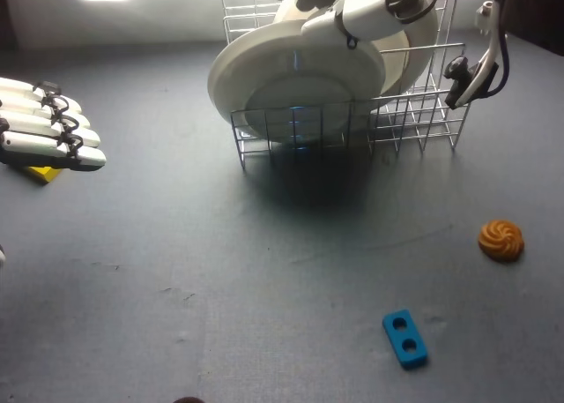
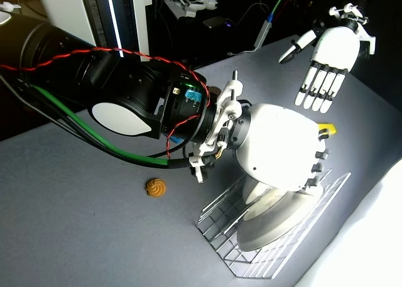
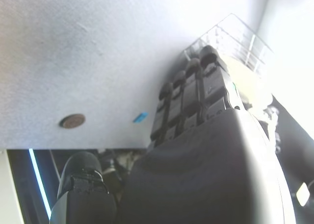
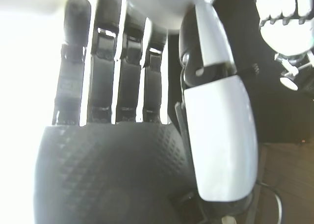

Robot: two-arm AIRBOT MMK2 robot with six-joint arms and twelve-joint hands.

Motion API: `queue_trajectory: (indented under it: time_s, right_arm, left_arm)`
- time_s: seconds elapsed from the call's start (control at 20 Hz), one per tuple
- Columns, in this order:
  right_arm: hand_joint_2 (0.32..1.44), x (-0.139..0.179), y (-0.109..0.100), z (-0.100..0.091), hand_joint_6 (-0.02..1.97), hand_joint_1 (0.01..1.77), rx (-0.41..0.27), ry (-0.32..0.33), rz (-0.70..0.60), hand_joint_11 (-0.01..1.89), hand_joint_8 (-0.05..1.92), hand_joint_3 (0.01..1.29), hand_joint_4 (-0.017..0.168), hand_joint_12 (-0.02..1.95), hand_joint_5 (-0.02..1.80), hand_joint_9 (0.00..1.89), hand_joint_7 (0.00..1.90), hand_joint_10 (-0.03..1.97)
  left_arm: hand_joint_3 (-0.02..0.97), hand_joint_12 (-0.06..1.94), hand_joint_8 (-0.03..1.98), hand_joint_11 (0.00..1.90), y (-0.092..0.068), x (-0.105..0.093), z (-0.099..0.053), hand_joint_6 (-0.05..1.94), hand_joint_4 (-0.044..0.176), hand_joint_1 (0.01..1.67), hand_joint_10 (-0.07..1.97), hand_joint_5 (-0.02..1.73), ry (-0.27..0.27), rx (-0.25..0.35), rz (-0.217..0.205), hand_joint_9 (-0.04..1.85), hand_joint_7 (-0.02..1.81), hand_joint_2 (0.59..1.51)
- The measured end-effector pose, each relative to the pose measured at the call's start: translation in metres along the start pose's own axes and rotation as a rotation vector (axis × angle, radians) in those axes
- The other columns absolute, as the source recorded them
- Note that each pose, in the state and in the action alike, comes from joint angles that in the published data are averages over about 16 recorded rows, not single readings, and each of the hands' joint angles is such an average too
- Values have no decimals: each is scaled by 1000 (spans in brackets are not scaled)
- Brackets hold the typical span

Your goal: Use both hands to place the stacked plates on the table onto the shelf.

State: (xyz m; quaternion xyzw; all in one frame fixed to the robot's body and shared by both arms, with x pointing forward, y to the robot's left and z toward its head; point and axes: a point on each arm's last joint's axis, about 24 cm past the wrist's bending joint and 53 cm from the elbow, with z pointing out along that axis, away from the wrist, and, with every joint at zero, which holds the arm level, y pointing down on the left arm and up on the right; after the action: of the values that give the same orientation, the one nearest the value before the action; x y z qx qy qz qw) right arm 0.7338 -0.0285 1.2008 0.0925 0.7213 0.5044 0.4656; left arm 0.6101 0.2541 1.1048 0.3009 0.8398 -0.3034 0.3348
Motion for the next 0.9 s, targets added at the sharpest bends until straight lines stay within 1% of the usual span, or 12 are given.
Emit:
queue_trajectory:
  time_s: [0.2, 0.3, 0.4, 0.55, 0.7, 0.8, 0.9]
  right_arm:
    - [1094, -12, 10, -7, 240, 1088, -23, -23, -24, 503, 81, 11, -2, 1272, 820, 909, 965, 284]
    - [1102, -18, 17, -14, 119, 1079, -35, -31, -50, 491, 39, 11, -1, 1254, 832, 912, 969, 257]
    - [1104, -23, 23, -23, 48, 1066, -45, -39, -78, 479, 32, 11, -1, 1245, 842, 911, 970, 240]
    - [1102, -30, 32, -39, 41, 1036, -58, -51, -122, 464, 23, 10, -1, 1243, 843, 905, 966, 235]
    - [1102, -38, 38, -60, 42, 991, -63, -69, -166, 445, 14, 10, -1, 1242, 837, 894, 957, 232]
    - [1104, -41, 41, -75, 40, 950, -63, -77, -204, 436, 12, 10, -1, 1243, 831, 883, 950, 239]
    - [1111, -42, 42, -90, 36, 889, -58, -82, -250, 429, 13, 10, -1, 1257, 830, 868, 950, 267]
  left_arm:
    - [17, 91, 6, 20, -11, -3, 3, 17, 0, 13, 15, 28, -7, 34, 8, 32, 36, 1074]
    - [17, 86, 5, 20, -20, -5, 5, 18, 0, 13, 16, 27, -13, 60, 13, 32, 35, 1074]
    - [17, 83, 5, 20, -30, -8, 6, 18, 0, 14, 16, 27, -21, 92, 22, 33, 35, 1075]
    - [17, 97, 5, 21, -49, -14, 8, 18, 0, 14, 15, 31, -37, 149, 39, 37, 40, 1083]
    - [17, 128, 5, 23, -69, -21, 8, 17, 0, 14, 16, 45, -55, 211, 59, 55, 59, 1096]
    - [17, 156, 6, 35, -83, -24, 7, 17, 0, 14, 16, 69, -66, 251, 74, 86, 93, 1105]
    - [17, 190, 7, 70, -93, -27, 6, 17, 0, 14, 16, 124, -73, 284, 89, 149, 167, 1119]
